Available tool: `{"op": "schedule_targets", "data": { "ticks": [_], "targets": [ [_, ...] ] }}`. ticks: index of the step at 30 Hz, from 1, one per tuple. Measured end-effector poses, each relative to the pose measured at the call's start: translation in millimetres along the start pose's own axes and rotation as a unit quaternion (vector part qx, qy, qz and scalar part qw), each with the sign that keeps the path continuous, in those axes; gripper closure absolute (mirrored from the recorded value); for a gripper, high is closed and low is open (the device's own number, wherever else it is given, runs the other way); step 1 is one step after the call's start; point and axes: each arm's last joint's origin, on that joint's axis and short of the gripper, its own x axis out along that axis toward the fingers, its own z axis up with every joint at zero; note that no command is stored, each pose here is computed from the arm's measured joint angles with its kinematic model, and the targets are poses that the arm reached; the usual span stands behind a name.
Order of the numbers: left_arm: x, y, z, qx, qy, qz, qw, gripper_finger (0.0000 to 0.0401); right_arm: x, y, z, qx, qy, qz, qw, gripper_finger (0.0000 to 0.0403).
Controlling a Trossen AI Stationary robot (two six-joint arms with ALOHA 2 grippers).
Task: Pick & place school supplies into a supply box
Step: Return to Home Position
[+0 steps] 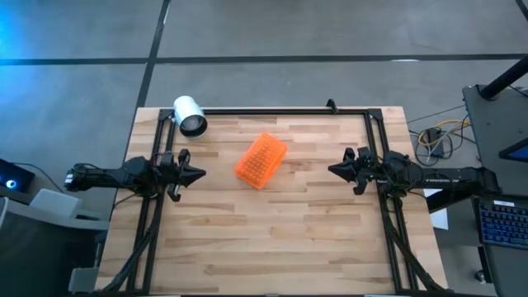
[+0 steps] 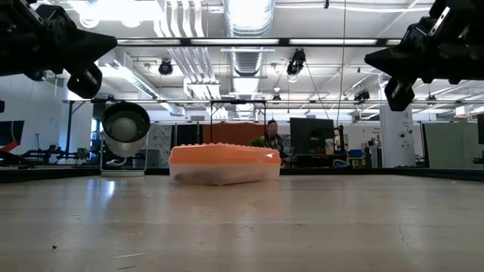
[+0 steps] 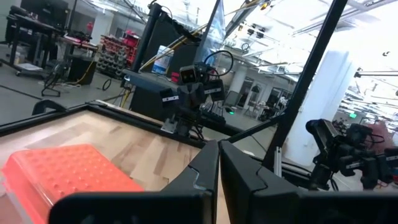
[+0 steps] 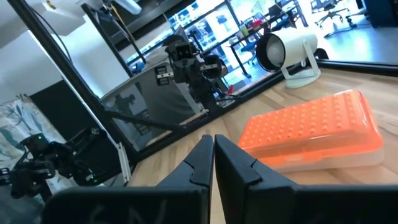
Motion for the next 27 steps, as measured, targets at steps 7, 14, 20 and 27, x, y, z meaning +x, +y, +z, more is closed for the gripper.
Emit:
{"op": "schedule_targets", "data": {
  "ticks": [7, 14, 20, 27],
  "targets": [
    [0, 0, 0, 0.000, 0.002, 0.000, 1.000, 0.0401, 0, 0, 0, 0.001, 0.000, 0.000, 1.000, 0.0394],
    [0, 0, -1, 0.000, 0.003, 0.000, 1.000, 0.0401, -4, 5, 1, 0.000, -0.008, 0.019, 1.000, 0.0394],
    [0, 0, -1, 0.000, 0.003, 0.000, 1.000, 0.0401, -13, 16, 5, 0.000, -0.032, 0.071, 0.997, 0.0394],
    [0, 0, -1, 0.000, 0.004, 0.000, 1.000, 0.0401, -21, 22, 12, -0.002, -0.069, 0.103, 0.992, 0.0394]
  ]
}}
